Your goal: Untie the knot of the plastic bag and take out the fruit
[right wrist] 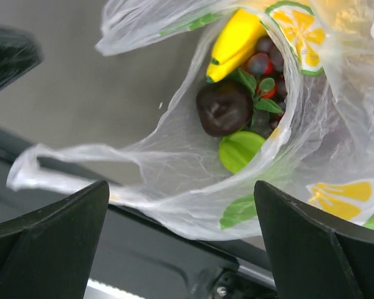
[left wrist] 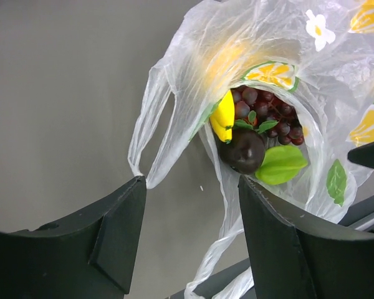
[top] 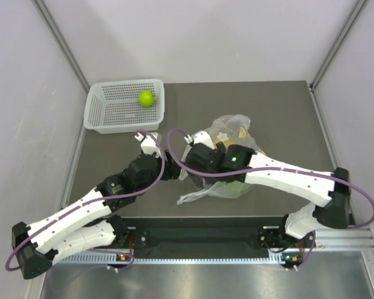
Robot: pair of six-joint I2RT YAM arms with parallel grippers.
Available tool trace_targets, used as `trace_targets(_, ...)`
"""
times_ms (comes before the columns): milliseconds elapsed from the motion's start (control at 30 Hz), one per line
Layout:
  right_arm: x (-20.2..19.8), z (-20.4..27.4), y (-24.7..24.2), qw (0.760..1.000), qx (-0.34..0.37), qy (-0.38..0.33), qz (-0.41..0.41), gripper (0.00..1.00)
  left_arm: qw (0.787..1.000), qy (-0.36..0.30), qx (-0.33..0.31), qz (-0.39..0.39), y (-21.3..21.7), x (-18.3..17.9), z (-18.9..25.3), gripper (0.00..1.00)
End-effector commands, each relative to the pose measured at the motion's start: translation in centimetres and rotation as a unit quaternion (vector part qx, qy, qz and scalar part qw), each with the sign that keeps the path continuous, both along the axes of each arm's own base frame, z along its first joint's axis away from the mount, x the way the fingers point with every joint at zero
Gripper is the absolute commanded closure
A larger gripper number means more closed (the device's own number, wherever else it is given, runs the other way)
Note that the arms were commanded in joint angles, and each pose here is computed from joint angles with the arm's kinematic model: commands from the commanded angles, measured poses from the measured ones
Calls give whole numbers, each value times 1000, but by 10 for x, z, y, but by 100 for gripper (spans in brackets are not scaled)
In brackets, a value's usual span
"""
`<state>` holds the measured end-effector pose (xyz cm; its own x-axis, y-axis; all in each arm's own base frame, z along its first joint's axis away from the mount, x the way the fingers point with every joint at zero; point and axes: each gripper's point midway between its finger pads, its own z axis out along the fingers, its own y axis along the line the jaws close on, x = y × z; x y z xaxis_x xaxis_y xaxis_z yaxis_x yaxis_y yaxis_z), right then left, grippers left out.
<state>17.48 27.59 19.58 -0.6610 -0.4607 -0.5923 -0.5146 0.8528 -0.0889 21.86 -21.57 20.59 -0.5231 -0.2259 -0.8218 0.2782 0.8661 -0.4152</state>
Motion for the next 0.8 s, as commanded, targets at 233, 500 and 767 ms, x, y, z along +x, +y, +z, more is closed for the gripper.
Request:
trace_targets(233,5,-42,-45,975,-139,-49,-167,11,1000,-5,-19,17,10,-4,5,35)
trace_targets(500,-28,-61,-79,975,-132,-16,-176,79,998,-5,-31,-56,-16,-13,-3,42)
trace_targets(767,-56,-64,-115,977,-88,4,-196,100,982,-11,-74,-174,-70,-26,-7,52)
